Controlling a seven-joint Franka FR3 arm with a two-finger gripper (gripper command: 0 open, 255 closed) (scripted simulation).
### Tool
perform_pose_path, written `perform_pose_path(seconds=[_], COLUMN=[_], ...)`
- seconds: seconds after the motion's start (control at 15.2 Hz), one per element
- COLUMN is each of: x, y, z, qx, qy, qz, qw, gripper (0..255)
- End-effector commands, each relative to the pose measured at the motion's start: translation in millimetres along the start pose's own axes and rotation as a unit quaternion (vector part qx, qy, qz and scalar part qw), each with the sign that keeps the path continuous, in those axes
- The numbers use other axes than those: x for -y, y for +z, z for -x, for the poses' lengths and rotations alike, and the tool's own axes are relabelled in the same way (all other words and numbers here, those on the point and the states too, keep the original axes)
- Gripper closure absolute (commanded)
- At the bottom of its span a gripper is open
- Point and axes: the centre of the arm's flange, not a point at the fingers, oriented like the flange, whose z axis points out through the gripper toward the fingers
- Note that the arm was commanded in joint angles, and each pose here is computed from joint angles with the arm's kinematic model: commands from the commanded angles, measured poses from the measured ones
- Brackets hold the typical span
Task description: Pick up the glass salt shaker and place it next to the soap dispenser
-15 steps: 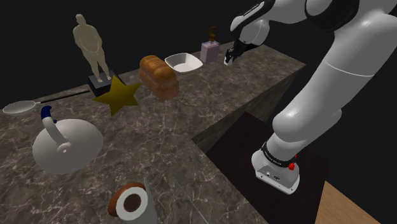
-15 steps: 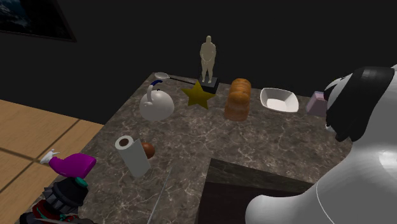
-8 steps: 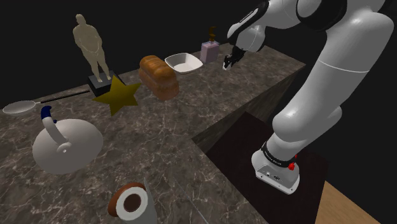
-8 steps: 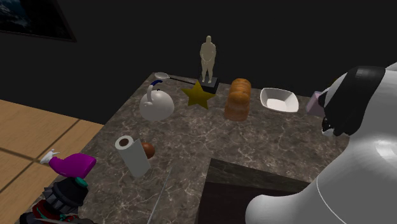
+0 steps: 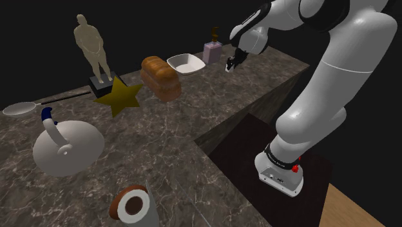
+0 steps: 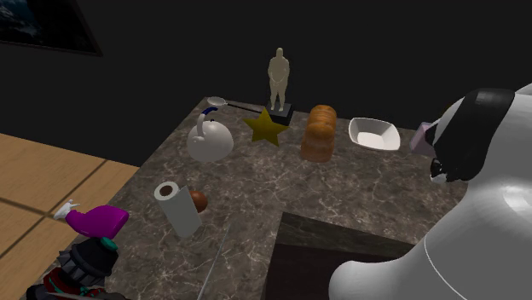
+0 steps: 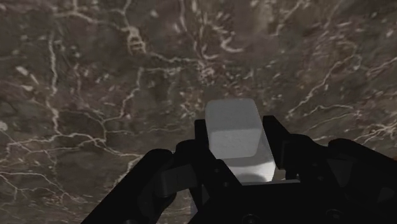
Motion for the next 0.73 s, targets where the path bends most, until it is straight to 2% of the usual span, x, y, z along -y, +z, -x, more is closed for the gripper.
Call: perform_pose_path(seconds=[0.0,0.33,0.59,0.66], x=[0.0,0.0,0.0,0.0], y=[0.0,0.0,-50.0,-50.0], z=[0.0,0.0,0.0,0.0], qx=[0.000,0.000,0.000,0.000], qy=[0.000,0.000,0.000,0.000], qz=[0.000,0.000,0.000,0.000], qw=[1.0000,1.0000,1.0000,1.0000], gripper=[0,0,0,0])
